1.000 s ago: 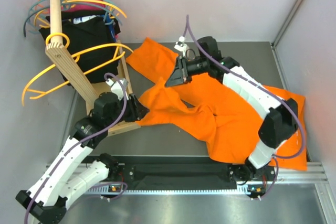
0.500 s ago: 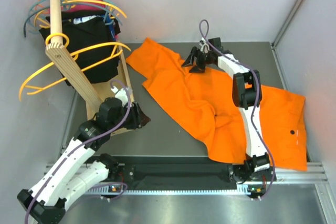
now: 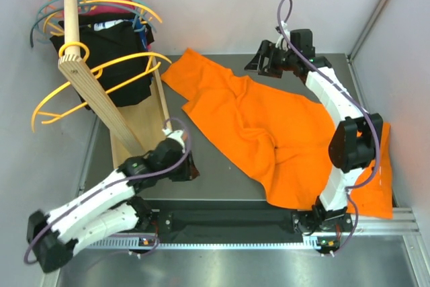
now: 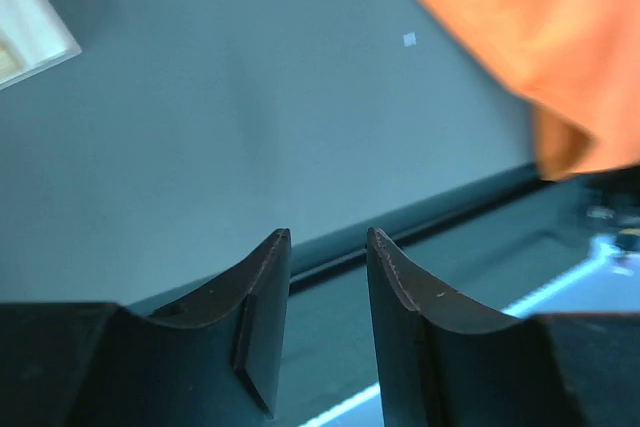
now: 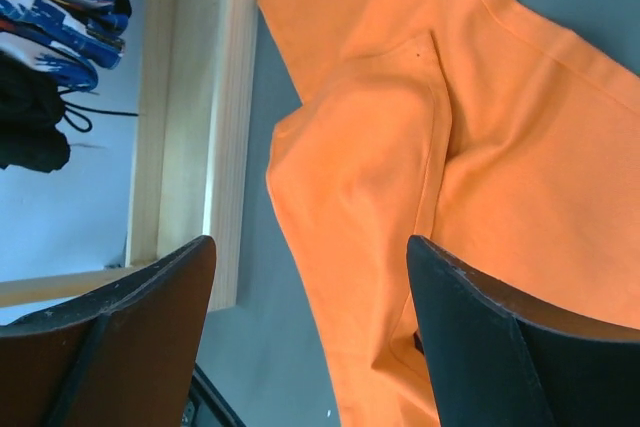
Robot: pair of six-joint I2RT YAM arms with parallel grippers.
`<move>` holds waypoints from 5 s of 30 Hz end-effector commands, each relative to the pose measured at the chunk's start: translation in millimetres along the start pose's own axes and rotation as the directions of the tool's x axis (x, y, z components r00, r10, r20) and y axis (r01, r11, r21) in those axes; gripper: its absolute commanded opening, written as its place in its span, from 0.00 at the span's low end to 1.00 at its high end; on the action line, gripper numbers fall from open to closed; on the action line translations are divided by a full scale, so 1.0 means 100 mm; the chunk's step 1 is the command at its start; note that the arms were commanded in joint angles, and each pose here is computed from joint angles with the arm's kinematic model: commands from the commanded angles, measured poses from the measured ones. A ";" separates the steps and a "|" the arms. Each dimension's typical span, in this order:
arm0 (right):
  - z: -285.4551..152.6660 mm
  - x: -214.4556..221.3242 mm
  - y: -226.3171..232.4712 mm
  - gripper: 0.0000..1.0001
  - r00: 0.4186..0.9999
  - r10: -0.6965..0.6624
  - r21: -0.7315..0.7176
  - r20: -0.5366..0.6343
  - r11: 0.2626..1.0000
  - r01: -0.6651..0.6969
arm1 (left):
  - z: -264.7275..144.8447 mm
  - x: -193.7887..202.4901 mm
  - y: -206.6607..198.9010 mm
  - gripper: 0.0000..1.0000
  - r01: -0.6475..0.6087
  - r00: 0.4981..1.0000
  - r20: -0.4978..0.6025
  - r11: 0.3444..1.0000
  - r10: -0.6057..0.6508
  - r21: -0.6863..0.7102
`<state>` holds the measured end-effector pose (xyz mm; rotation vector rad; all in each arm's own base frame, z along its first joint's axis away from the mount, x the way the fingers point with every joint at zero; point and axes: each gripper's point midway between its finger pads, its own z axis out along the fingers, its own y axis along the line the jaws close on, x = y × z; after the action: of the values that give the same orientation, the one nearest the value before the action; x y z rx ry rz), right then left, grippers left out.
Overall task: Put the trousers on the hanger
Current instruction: Flatten out the trousers at the center of the board.
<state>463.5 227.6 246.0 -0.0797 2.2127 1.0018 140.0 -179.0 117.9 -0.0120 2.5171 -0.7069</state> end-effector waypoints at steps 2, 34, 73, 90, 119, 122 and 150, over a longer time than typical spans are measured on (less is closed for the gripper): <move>-0.20 0.05 -0.02 0.77 1.000 -0.022 0.038 0.002 0.999 0.022 | 0.33 -0.48 -0.25 0.44 -0.037 0.990 0.136 0.997 0.046 -0.073; -1.86 0.85 0.03 0.82 0.997 0.066 0.173 0.050 0.982 -0.073 | 1.26 -2.37 0.76 0.60 0.453 0.891 0.289 0.733 -0.350 -0.508; -2.19 1.14 -0.07 0.82 0.980 0.197 0.322 0.004 0.928 -0.188 | 1.71 -2.51 1.24 0.00 0.590 0.808 0.343 0.669 -0.480 -0.453; -2.93 1.99 -0.92 0.81 0.863 0.498 0.777 0.086 0.508 -0.371 | 0.14 -3.06 1.15 0.00 0.555 0.758 0.635 0.655 -0.146 -0.512; -4.00 3.21 -1.82 0.62 0.471 0.490 0.676 0.734 -0.455 -0.579 | 0.09 -2.96 1.74 0.00 0.605 0.766 0.615 0.531 -0.185 -0.593; -3.98 3.14 -1.91 0.64 0.442 0.423 0.607 0.791 -0.456 -0.651 | 0.12 -2.96 1.75 0.00 0.607 0.767 0.612 0.526 -0.192 -0.596; -4.18 3.31 -2.47 0.74 0.115 -0.150 0.029 0.982 -0.482 -0.876 | 0.20 -2.78 1.80 0.00 0.617 0.762 0.607 0.539 -0.228 -0.573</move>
<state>58.8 -139.7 70.7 2.2088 1.3865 -0.5907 415.7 -3.4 138.2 -0.9694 2.1854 0.2727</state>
